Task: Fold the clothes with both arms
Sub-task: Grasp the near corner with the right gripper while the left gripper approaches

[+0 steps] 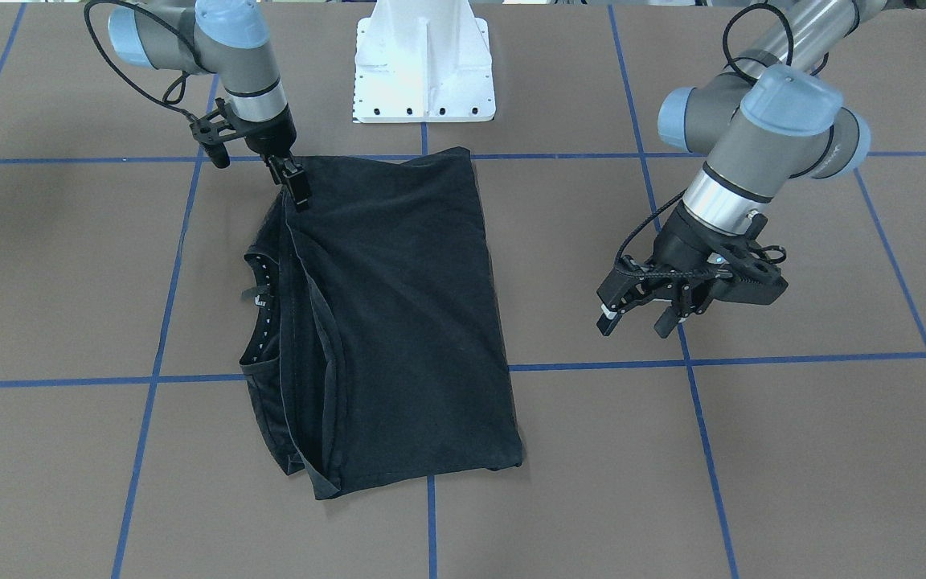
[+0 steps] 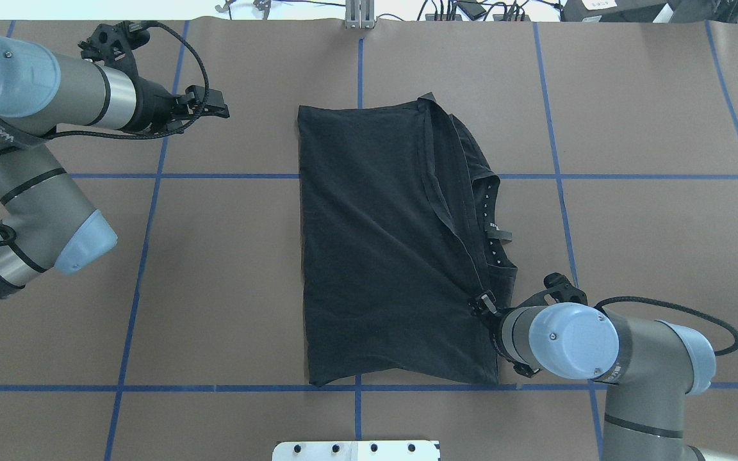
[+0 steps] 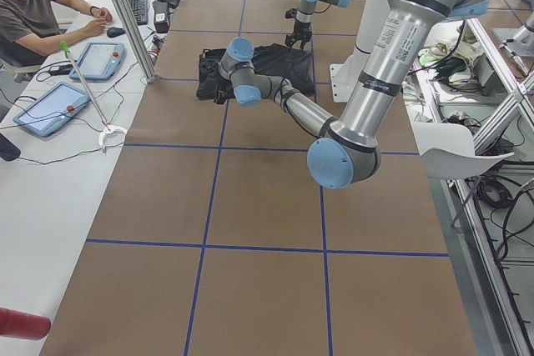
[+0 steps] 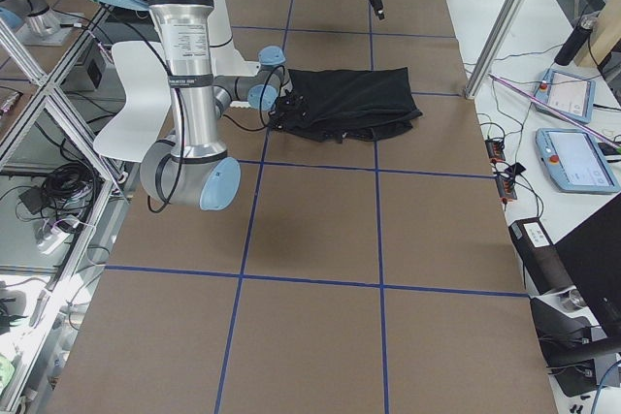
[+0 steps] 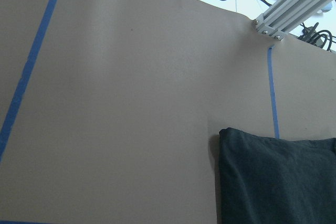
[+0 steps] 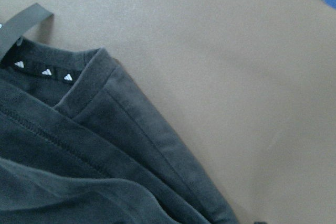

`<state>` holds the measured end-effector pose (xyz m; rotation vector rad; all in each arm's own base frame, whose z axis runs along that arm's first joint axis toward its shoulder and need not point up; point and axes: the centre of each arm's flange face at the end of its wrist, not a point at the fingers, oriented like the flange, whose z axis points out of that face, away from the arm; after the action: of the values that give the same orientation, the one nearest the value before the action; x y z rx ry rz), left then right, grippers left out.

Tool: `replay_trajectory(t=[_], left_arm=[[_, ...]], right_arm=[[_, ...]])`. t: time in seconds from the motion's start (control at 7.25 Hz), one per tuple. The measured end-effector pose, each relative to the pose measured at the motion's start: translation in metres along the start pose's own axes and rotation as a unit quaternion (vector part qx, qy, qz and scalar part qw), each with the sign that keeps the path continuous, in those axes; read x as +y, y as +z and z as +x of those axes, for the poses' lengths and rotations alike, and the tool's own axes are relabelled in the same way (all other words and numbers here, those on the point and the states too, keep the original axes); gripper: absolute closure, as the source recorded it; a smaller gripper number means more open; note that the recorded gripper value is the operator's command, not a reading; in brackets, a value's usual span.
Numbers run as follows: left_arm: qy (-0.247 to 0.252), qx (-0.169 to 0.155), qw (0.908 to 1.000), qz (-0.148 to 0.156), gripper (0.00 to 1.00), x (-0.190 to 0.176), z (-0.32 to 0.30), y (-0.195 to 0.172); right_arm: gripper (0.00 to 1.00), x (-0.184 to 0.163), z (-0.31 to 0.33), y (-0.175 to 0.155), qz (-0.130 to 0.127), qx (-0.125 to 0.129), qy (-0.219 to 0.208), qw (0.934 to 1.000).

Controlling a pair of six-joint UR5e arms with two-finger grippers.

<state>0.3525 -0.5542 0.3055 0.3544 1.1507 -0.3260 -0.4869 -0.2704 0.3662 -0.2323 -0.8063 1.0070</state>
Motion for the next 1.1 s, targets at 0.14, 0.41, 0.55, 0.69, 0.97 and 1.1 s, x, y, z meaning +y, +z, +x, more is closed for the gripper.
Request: replay_trajectory(t=[0.14, 0.41, 0.55, 0.69, 0.97, 1.1], left_arm=[[0.000, 0.001, 1.0000, 0.000, 0.00, 0.0001, 0.0005, -0.0005], [0.000, 0.001, 1.0000, 0.000, 0.00, 0.0001, 0.0010, -0.0011], [0.000, 0.001, 1.0000, 0.000, 0.00, 0.0000, 0.0011, -0.0012], [0.000, 0.001, 1.0000, 0.001, 0.00, -0.0003, 0.0009, -0.0016], [0.000, 0.001, 1.0000, 0.001, 0.00, -0.0004, 0.0005, -0.0020], [0.000, 0.001, 1.0000, 0.001, 0.00, -0.0004, 0.0005, -0.0021]], right_arm=[[0.37, -0.0017, 0.0026, 0.0022, 0.003, 0.002, -0.001, 1.0000], [0.73, -0.0009, 0.0046, 0.0048, 0.004, 0.004, -0.003, 1.0000], [1.00, -0.0005, 0.0053, 0.0054, 0.005, 0.004, -0.003, 1.0000], [1.00, -0.0002, 0.0049, 0.0052, 0.006, 0.003, -0.003, 1.0000], [1.00, 0.0006, 0.0037, 0.0017, 0.003, 0.000, -0.006, 1.0000], [1.00, 0.0008, 0.0034, 0.0004, 0.002, -0.001, -0.007, 1.0000]])
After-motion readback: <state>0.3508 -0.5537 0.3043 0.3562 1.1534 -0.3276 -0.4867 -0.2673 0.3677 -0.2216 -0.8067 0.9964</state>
